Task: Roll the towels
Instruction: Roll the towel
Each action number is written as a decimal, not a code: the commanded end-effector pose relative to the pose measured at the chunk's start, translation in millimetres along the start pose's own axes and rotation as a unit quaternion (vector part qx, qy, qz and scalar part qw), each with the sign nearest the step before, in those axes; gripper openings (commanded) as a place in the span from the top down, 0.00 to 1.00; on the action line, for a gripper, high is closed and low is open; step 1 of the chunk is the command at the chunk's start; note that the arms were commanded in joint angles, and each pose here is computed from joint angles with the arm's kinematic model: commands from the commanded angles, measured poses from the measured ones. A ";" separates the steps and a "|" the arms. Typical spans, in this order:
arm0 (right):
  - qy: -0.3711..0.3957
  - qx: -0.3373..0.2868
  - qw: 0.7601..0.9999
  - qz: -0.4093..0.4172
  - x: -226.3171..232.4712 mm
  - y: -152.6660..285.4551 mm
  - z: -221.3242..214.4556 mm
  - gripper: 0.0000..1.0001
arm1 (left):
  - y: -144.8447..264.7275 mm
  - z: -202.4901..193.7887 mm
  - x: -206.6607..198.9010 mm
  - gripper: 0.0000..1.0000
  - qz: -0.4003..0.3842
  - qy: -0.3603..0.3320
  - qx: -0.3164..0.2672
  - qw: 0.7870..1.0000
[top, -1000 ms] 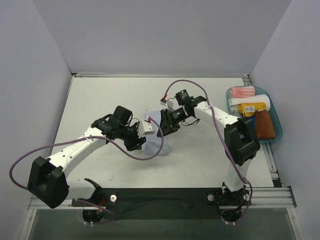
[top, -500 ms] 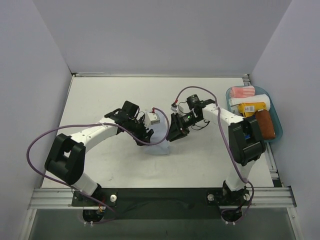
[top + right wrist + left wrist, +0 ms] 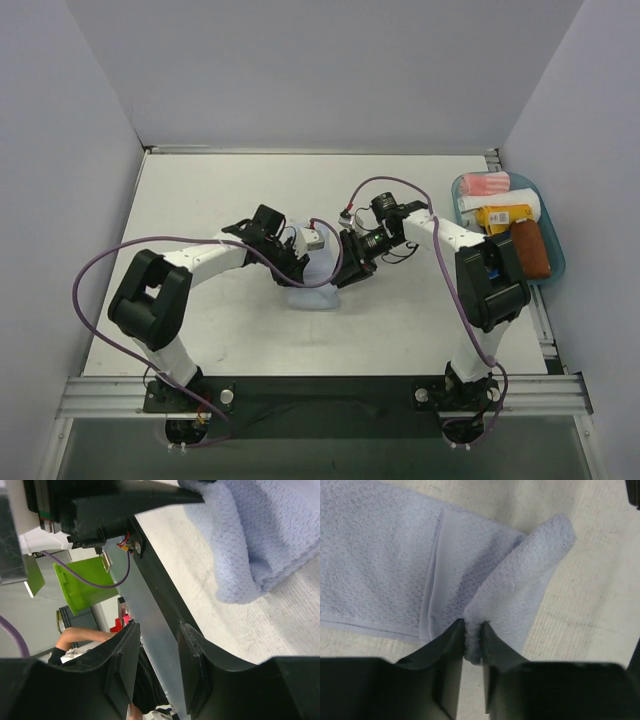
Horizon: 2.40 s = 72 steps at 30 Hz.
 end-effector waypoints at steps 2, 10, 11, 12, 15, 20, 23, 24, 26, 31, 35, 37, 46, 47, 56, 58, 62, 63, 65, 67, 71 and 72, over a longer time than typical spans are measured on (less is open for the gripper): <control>0.001 0.002 1.000 0.018 12.8 4.8 -2.6 0.64 | 18.7 19.1 0.9 0.85 -0.020 0.006 -0.040 0.999; 0.011 0.019 1.000 0.005 16.8 -11.7 7.3 0.67 | 14.5 -6.4 9.0 1.00 -0.044 0.080 0.005 0.996; 0.015 0.025 1.000 0.003 18.1 -17.5 7.8 0.68 | 9.7 -11.3 13.4 1.00 -0.050 0.102 0.012 0.993; 0.013 0.031 0.999 0.003 17.6 -21.9 7.9 0.69 | 8.1 -11.6 15.2 1.00 -0.053 0.113 0.013 0.992; 0.010 0.043 0.999 0.001 16.2 -34.0 8.3 0.71 | 2.8 -16.9 24.9 1.00 -0.057 0.143 0.018 0.988; -0.030 0.051 0.998 -0.009 -2.3 -54.2 6.0 0.76 | 2.2 -21.0 38.0 1.00 -0.062 0.179 0.011 0.982; -0.045 0.050 0.998 -0.006 -15.6 -64.7 12.5 0.80 | 1.9 -22.0 39.8 1.00 -0.062 0.181 0.011 0.981; -0.060 0.049 0.997 -0.007 -20.9 -68.3 14.4 0.80 | 1.3 -22.4 39.8 1.00 -0.063 0.183 0.010 0.981; -0.054 0.018 0.998 -0.004 -27.8 -69.9 25.8 0.81 | 0.0 -24.8 39.0 1.00 -0.065 0.186 0.012 0.980; -0.093 -0.004 0.992 -0.090 -54.1 -78.8 29.5 0.90 | 0.8 -28.4 37.4 1.00 -0.061 0.179 0.009 0.982; -0.106 0.014 0.984 -0.143 -72.1 -83.4 22.9 0.96 | 7.6 -29.1 37.2 0.84 -0.056 0.175 -0.002 0.983; -0.110 0.026 0.982 -0.153 -75.7 -85.4 19.2 0.96 | 18.2 -23.5 33.1 0.64 -0.054 0.164 -0.018 0.985; -0.104 0.055 0.973 -0.196 -78.6 -87.4 12.4 0.96 | 61.2 6.1 -8.2 0.33 0.071 -0.099 -0.036 0.992; -0.103 0.054 0.974 -0.197 -78.0 -87.2 14.0 0.95 | 56.9 5.1 -17.0 0.32 0.077 -0.128 -0.021 0.989; -0.118 0.065 0.975 -0.177 -79.7 -90.3 15.8 0.92 | 6.1 -3.3 -51.0 0.34 0.124 -0.289 0.093 0.945; -0.124 0.063 0.975 -0.173 -82.4 -88.4 16.9 0.91 | -3.1 -5.0 -49.1 0.34 0.133 -0.301 0.103 0.939; -0.139 0.062 0.975 -0.160 -85.6 -87.2 18.5 0.89 | -16.4 -19.5 -42.7 0.34 0.143 -0.316 0.134 0.928; -0.140 0.062 0.975 -0.158 -86.6 -86.7 18.9 0.89 | -19.1 -26.6 -40.9 0.34 0.145 -0.316 0.144 0.927; -0.143 0.064 0.976 -0.153 -86.2 -87.9 18.6 0.87 | -26.3 -33.0 -36.1 0.38 0.148 -0.318 0.159 0.923; -0.144 0.065 0.976 -0.149 -86.0 -87.6 18.3 0.86 | -31.5 -40.1 -33.3 0.53 0.143 -0.314 0.174 0.922; -0.128 0.052 0.981 -0.133 -76.9 -79.3 24.2 0.79 | -29.9 -49.1 -38.4 0.88 0.097 -0.296 0.198 0.929; -0.121 0.049 0.983 -0.130 -75.0 -75.9 26.1 0.78 | -31.1 -51.5 -45.1 0.95 0.053 -0.288 0.196 0.936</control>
Point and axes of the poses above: each gripper's point midway between its finger pads, its own y axis back along the fingers, its own x axis along the line the jaws close on, z = x × y, the point moved 8 cm from there along y, back along the fingers, and after that the axes turned 7 degrees about y, right-handed, at the moved point
